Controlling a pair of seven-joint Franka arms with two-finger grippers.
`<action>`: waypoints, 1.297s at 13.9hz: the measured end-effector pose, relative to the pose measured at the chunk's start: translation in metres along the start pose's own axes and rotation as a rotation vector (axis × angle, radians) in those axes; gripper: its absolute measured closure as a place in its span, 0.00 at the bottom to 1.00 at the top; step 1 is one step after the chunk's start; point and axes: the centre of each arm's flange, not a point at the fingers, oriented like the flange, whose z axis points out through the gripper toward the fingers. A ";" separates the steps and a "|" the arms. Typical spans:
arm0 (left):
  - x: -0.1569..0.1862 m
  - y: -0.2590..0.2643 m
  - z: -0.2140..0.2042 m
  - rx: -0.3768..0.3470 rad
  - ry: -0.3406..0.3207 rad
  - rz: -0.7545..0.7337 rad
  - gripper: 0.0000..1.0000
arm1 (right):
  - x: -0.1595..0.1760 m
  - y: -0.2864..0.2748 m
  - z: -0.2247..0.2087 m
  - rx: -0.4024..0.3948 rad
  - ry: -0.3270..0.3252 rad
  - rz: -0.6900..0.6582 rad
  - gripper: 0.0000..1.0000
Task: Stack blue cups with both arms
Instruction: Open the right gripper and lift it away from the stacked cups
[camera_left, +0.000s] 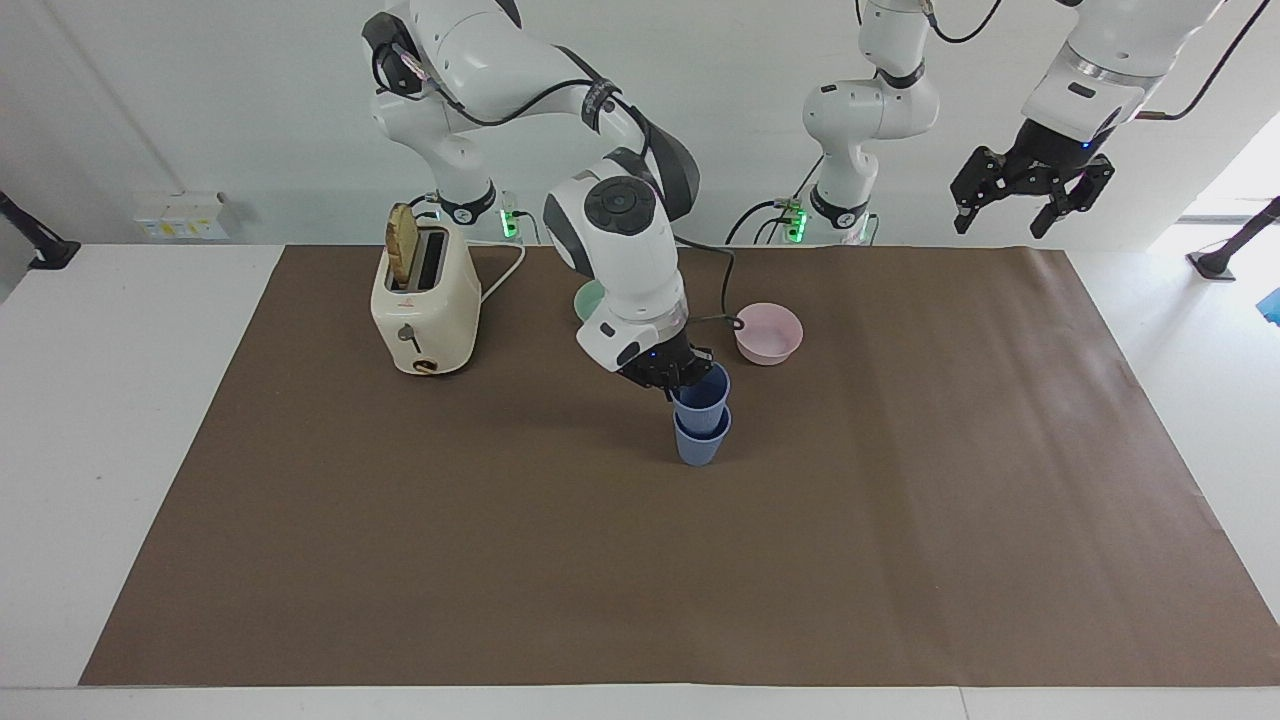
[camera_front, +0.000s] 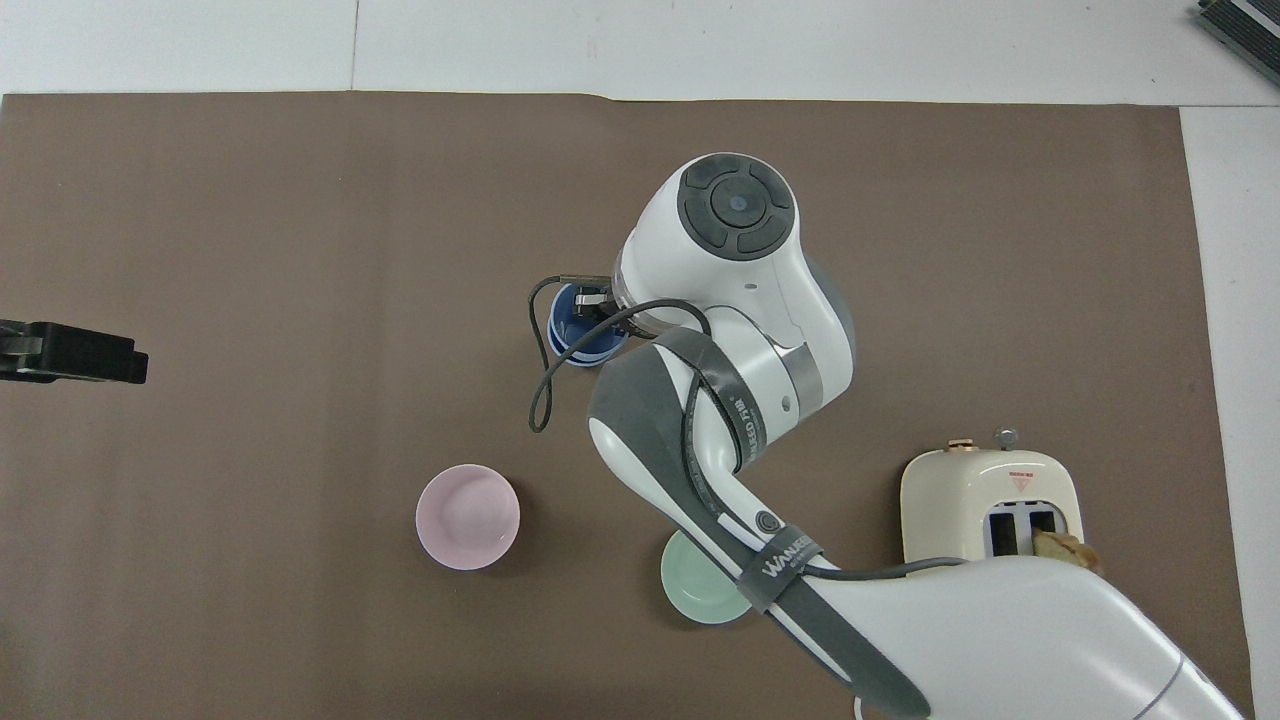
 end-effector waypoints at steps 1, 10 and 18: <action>0.000 0.000 0.000 0.000 0.000 0.000 0.00 | 0.000 0.000 0.003 -0.001 0.001 0.000 0.96; 0.000 0.000 0.000 0.000 -0.003 0.000 0.00 | 0.000 0.001 0.008 0.004 0.012 -0.002 0.41; 0.000 0.000 0.000 0.000 -0.003 0.000 0.00 | 0.037 0.086 -0.066 -0.043 0.020 0.047 0.00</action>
